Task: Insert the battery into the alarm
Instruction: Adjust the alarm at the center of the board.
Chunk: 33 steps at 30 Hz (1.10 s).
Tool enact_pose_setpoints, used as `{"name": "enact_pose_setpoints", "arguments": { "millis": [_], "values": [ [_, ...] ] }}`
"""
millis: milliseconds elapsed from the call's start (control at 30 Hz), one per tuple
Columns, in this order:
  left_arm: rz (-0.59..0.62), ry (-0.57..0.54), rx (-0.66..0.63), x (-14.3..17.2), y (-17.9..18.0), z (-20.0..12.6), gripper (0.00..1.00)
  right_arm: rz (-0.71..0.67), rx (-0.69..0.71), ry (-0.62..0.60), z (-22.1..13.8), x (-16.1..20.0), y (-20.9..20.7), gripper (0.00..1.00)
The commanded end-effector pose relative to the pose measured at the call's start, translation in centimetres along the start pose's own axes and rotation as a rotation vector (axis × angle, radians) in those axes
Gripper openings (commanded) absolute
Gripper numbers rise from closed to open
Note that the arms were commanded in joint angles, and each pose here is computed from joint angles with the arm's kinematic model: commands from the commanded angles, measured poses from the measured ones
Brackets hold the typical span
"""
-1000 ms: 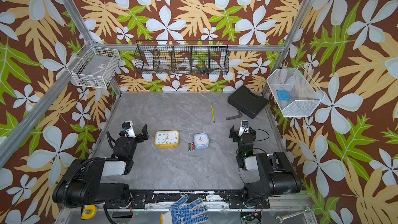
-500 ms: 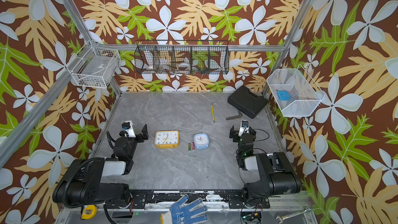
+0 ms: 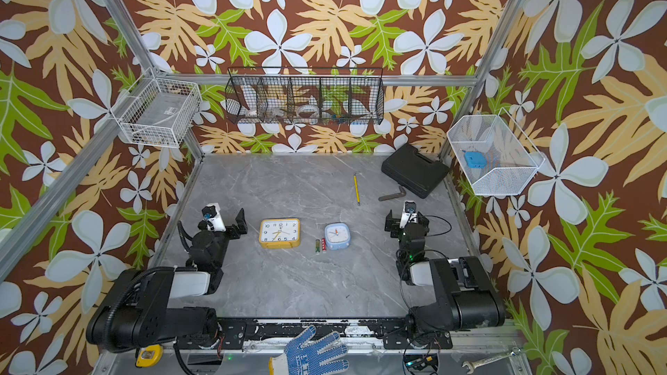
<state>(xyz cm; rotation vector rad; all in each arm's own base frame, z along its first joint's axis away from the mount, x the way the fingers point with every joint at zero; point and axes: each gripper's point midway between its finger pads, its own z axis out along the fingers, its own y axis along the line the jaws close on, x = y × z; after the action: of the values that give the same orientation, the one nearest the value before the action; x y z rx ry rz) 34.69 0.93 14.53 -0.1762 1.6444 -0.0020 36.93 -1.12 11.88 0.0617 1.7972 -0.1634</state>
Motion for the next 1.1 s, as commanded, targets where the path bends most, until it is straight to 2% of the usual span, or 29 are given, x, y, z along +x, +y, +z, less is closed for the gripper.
{"name": "enact_pose_setpoints", "arguments": {
  "millis": [0,67,167,233,333,467,567,733,1067],
  "values": [
    [-0.031,-0.081,-0.069,-2.9,0.8,-0.6,1.00,-0.097,-0.121,0.002,0.3,-3.0,3.0,0.96],
    [-0.042,-0.075,-0.106,-4.6,1.0,-0.7,1.00,-0.183,-0.222,-0.044,-0.5,-5.3,5.9,0.95],
    [-0.230,-0.097,-0.085,-7.1,0.6,-1.3,1.00,-0.297,-0.390,-0.049,-1.0,-7.3,11.0,0.93],
    [-0.381,-0.067,-0.044,-7.3,-0.1,-1.6,1.00,-0.415,-0.498,-0.045,-1.7,-7.7,15.2,0.91],
    [-0.595,0.036,-0.022,-5.6,-0.8,-1.6,0.99,-0.652,-0.675,-0.052,-3.8,-6.4,22.8,0.88],
    [-0.747,0.183,0.021,-3.4,-2.6,-1.1,0.97,-0.923,-0.876,-0.110,-7.8,-3.7,31.7,0.83],
    [-0.770,0.266,0.040,-2.8,-3.7,-0.3,0.96,-1.018,-0.985,-0.165,-10.2,-2.3,36.3,0.77],
    [-0.778,0.330,0.061,-2.5,-4.6,0.6,0.94,-1.105,-1.094,-0.198,-12.6,0.3,40.2,0.67],
    [-0.789,0.359,0.035,-1.3,-4.3,0.7,0.93,-1.193,-1.161,-0.186,-13.9,3.6,41.3,0.59]
  ]
}}
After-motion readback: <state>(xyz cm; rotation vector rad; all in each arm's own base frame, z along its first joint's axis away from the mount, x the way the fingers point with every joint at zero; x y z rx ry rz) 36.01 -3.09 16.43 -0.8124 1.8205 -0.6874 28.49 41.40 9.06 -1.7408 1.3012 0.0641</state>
